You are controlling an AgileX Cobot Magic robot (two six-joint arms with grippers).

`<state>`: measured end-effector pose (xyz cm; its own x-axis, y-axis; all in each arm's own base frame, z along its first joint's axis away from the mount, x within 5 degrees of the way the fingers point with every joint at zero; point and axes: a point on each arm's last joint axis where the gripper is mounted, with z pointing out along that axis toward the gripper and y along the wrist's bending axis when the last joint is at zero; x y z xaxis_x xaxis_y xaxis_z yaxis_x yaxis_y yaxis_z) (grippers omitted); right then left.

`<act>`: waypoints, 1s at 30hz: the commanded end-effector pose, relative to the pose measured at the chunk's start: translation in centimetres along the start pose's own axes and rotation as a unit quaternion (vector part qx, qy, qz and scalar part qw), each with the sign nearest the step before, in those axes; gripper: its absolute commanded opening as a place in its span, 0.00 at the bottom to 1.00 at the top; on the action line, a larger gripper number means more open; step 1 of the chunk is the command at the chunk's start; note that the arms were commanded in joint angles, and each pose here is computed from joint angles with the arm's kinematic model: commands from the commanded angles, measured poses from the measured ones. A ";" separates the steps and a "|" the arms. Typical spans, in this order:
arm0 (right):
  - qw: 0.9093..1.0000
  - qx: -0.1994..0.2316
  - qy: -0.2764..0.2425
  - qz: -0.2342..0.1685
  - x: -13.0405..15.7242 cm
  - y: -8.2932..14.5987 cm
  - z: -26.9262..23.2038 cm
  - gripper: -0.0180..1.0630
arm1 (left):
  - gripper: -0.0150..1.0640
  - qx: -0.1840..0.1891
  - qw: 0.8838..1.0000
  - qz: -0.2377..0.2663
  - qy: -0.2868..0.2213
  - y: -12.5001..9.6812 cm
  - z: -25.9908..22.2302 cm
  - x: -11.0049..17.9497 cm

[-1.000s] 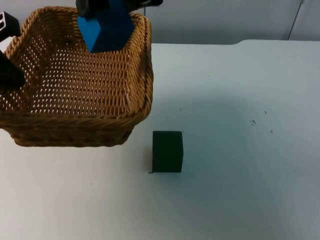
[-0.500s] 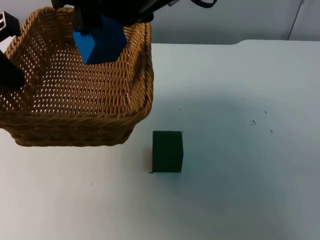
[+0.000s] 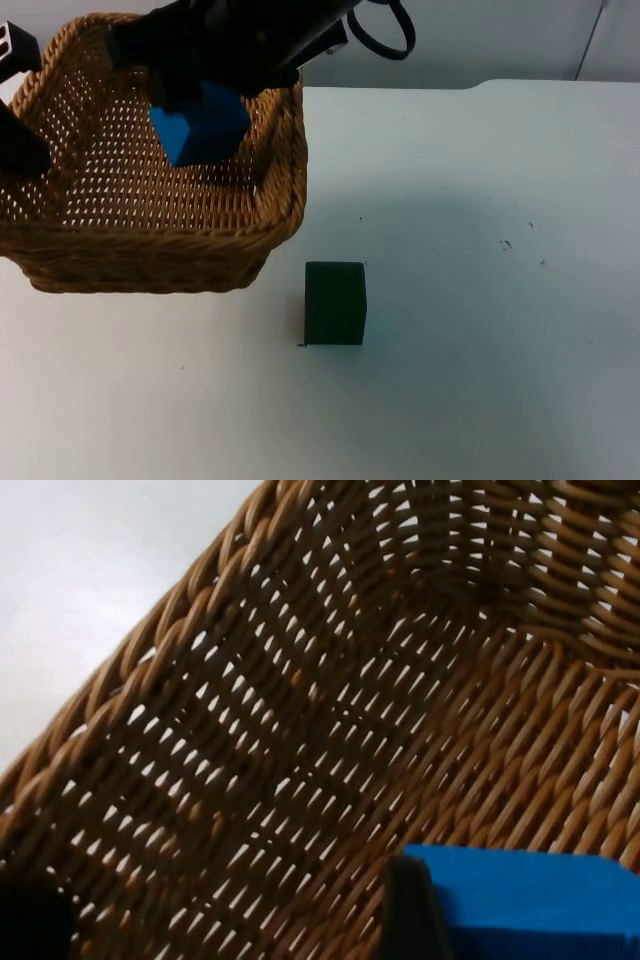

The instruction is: Pick up the basket with the left hand and place the blue cube into the basket with the right hand.

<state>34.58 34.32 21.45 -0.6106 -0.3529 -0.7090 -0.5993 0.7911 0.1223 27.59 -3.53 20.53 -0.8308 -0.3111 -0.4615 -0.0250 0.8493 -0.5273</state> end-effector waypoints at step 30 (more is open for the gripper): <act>0.999 -0.012 -0.044 -0.001 -0.9 0.4 0.0 0.56 | 0.01 0.010 1.000 -0.013 -0.008 -0.3 -0.4 -0.1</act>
<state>34.89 34.67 21.88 -0.5748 -0.3129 -0.7561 -0.6059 0.7837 0.1363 27.59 -3.53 20.53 -0.8308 -0.3111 -0.4615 -0.0250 0.8493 -0.5273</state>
